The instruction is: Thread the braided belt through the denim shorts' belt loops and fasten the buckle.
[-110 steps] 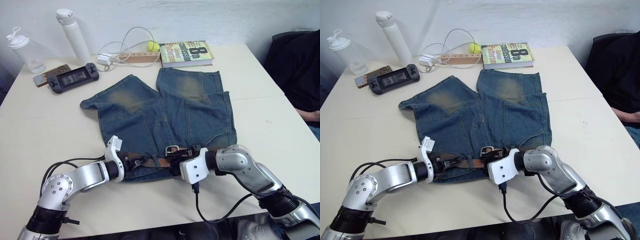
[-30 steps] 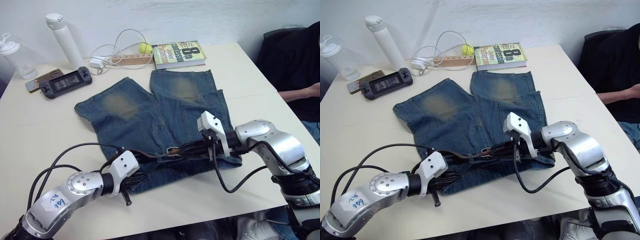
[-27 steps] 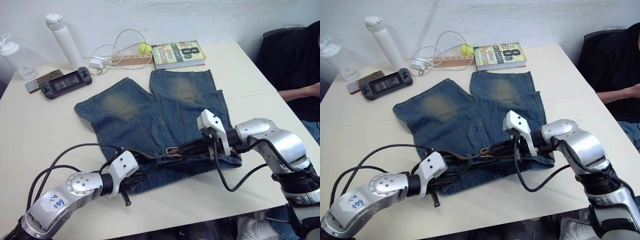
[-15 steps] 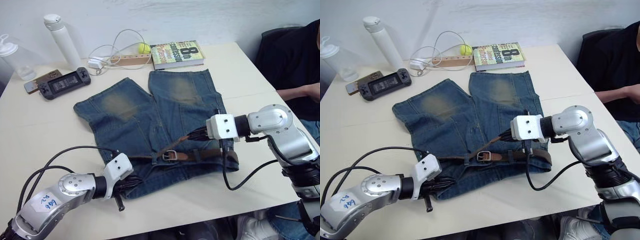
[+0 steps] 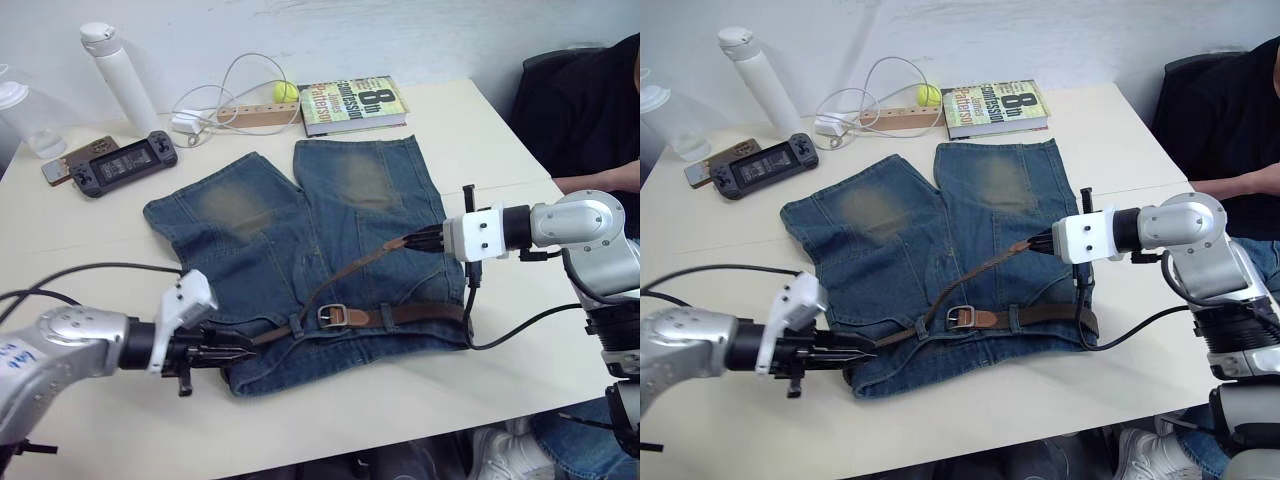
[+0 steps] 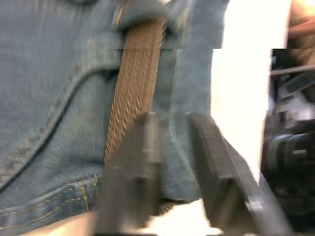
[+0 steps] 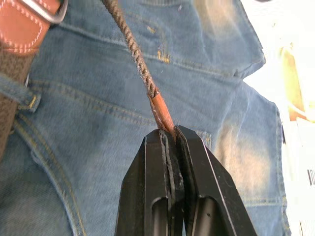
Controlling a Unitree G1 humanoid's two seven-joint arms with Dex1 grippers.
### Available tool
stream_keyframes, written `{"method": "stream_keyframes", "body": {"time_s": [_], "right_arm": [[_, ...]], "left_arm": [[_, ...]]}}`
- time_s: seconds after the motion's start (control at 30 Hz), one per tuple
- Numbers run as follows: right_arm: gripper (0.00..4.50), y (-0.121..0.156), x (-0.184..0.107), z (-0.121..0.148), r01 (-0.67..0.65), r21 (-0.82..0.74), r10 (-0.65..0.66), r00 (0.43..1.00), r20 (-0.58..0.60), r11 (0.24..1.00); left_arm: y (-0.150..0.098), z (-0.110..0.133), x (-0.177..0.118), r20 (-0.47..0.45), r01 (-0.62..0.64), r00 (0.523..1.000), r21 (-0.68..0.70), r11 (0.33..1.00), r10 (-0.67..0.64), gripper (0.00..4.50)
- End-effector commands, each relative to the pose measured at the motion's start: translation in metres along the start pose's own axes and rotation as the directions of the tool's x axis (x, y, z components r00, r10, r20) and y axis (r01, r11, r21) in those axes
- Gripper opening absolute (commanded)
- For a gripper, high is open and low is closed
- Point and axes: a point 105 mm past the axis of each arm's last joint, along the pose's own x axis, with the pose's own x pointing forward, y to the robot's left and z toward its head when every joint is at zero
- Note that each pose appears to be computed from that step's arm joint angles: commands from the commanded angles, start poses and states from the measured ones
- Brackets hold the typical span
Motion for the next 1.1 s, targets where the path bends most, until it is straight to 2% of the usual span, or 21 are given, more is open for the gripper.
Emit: {"method": "stream_keyframes", "body": {"time_s": [0.03, 0.1, 0.13, 0.2, 0.23, 0.37, 0.43, 0.5, 0.67, 0.83, 0.93, 1.0, 1.07, 1.1], "right_arm": [[0.00, -0.010, -0.007, 0.012, 0.035, -0.050, -0.034, 0.999, 0.020, 0.998], [0.00, -0.010, -0.007, 0.011, 0.032, -0.080, -0.031, 0.999, 0.003, 0.996], [0.00, -0.011, -0.008, 0.012, 0.035, -0.084, -0.034, 0.999, 0.004, 0.996], [0.00, -0.014, -0.007, 0.017, 0.044, -0.077, -0.043, 0.999, 0.023, 0.996], [0.00, -0.015, -0.007, 0.021, 0.050, -0.058, -0.048, 0.998, 0.039, 0.997], [0.00, -0.014, -0.004, 0.032, 0.032, 0.050, -0.036, 0.997, 0.068, 0.998], [0.00, -0.014, -0.002, 0.035, 0.035, 0.092, -0.041, 0.997, 0.072, 0.995], [0.00, -0.014, 0.001, 0.037, 0.040, 0.120, -0.048, 0.997, 0.066, 0.992], [0.00, -0.009, 0.005, 0.040, 0.036, 0.168, -0.047, 0.997, 0.064, 0.985], [0.00, -0.007, 0.006, 0.040, 0.042, 0.183, -0.053, 0.997, 0.054, 0.982], [0.00, -0.007, 0.006, 0.039, 0.052, 0.192, -0.062, 0.997, 0.046, 0.980], [0.00, -0.006, 0.006, 0.039, 0.054, 0.193, -0.063, 0.997, 0.043, 0.980], [0.00, -0.006, 0.006, 0.039, 0.061, 0.203, -0.071, 0.997, 0.042, 0.977], [0.00, -0.006, 0.006, 0.039, 0.062, 0.207, -0.072, 0.997, 0.041, 0.976]], "left_arm": [[-0.014, 0.034, -0.028, 0.098, 0.080, 0.992, 0.028, 0.996, -0.082, 3.28], [-0.008, 0.053, -0.040, 0.175, 0.039, 0.983, 0.049, 0.998, -0.047, 4.27], [-0.001, 0.062, -0.043, 0.216, 0.002, 0.976, 0.056, 0.998, -0.014, 4.47], [0.010, 0.075, -0.036, 0.271, -0.058, 0.962, 0.082, 0.995, 0.034, 4.47], [0.013, 0.078, -0.026, 0.268, -0.083, 0.962, 0.103, 0.991, 0.053, 4.47], [0.016, 0.081, 0.024, 0.211, -0.125, 0.974, 0.174, 0.977, 0.087, 4.47], [0.018, 0.079, 0.046, 0.181, -0.178, 0.974, 0.262, 0.948, 0.133, 4.47], [0.029, 0.089, 0.062, 0.252, -0.269, 0.948, 0.292, 0.918, 0.197, 4.47], [0.029, 0.111, 0.086, 0.368, -0.328, 0.908, 0.325, 0.887, 0.201, 4.47], [0.029, 0.118, 0.107, 0.391, -0.354, 0.899, 0.382, 0.854, 0.198, 4.47], [0.028, 0.120, 0.113, 0.402, -0.350, 0.896, 0.383, 0.855, 0.187, 3.69], [0.030, 0.116, 0.117, 0.381, -0.358, 0.904, 0.429, 0.829, 0.194, 2.84], [0.031, 0.114, 0.120, 0.381, -0.360, 0.905, 0.446, 0.819, 0.191, 1.79], [0.031, 0.115, 0.120, 0.385, -0.363, 0.903, 0.448, 0.817, 0.190, 1.47]]}}
